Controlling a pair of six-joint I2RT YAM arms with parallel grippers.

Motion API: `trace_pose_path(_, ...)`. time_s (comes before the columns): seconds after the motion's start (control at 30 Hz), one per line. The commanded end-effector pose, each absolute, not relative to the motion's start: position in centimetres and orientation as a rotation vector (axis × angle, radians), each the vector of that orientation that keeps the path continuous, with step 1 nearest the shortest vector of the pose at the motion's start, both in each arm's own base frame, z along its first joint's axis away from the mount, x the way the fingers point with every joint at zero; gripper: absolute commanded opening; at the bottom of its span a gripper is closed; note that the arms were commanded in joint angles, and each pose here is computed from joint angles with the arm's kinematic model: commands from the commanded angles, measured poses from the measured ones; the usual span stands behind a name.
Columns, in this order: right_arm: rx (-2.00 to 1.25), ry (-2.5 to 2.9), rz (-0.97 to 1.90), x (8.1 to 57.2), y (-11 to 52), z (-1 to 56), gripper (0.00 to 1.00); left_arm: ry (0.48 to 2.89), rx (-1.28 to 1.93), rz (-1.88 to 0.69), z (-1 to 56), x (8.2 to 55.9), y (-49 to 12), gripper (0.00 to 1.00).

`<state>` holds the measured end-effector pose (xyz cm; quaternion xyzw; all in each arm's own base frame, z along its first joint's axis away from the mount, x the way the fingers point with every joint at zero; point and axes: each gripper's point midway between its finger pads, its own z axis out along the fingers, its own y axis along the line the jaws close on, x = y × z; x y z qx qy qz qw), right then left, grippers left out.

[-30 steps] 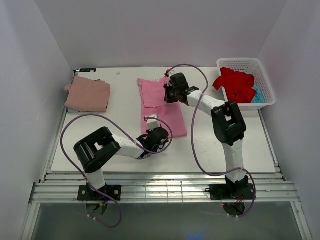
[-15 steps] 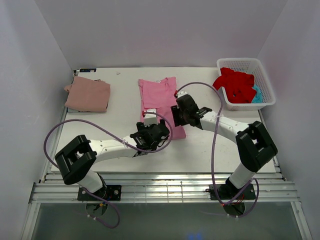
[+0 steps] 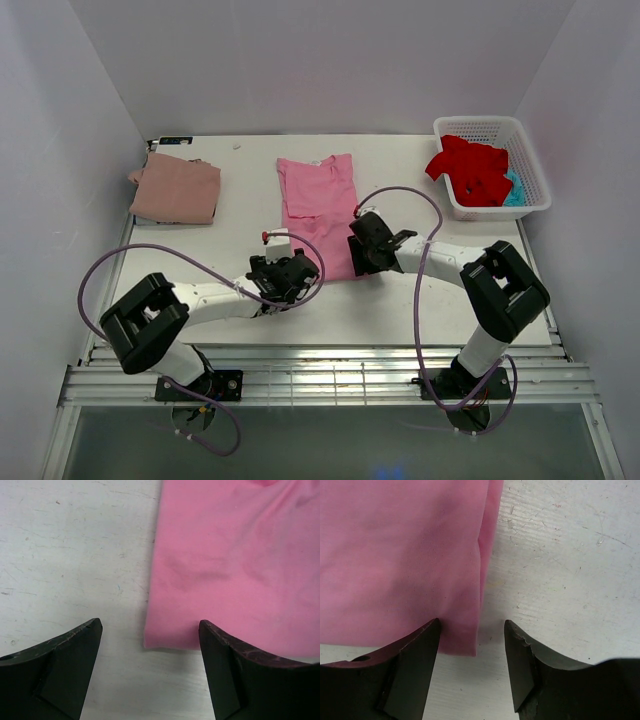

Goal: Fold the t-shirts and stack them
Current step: Grab one side of the 2/3 rectangular tshirt with both arms

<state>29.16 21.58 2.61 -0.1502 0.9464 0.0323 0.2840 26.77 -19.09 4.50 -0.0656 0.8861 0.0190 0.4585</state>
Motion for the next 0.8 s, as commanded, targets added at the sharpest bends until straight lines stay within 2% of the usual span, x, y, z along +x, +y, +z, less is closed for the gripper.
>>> trace_pose_path(0.0, -0.354, 2.503, 0.088, 29.5, 21.5, 3.0, 0.6, 2.183, -0.182, 0.007, 4.8, 27.3, -19.1, 0.88)
trace_pose_path(0.57, -0.332, 2.54, 0.138, 28.2, 21.5, 1.4, 0.57, 2.317, -0.195, 0.021, 0.6, 25.5, -19.1, 0.83)
trace_pose_path(0.77, -0.33, 2.557, 0.146, 27.8, 21.6, 1.0, 0.52, 2.331, -0.184, 0.027, 0.1, 25.5, -19.3, 0.63)
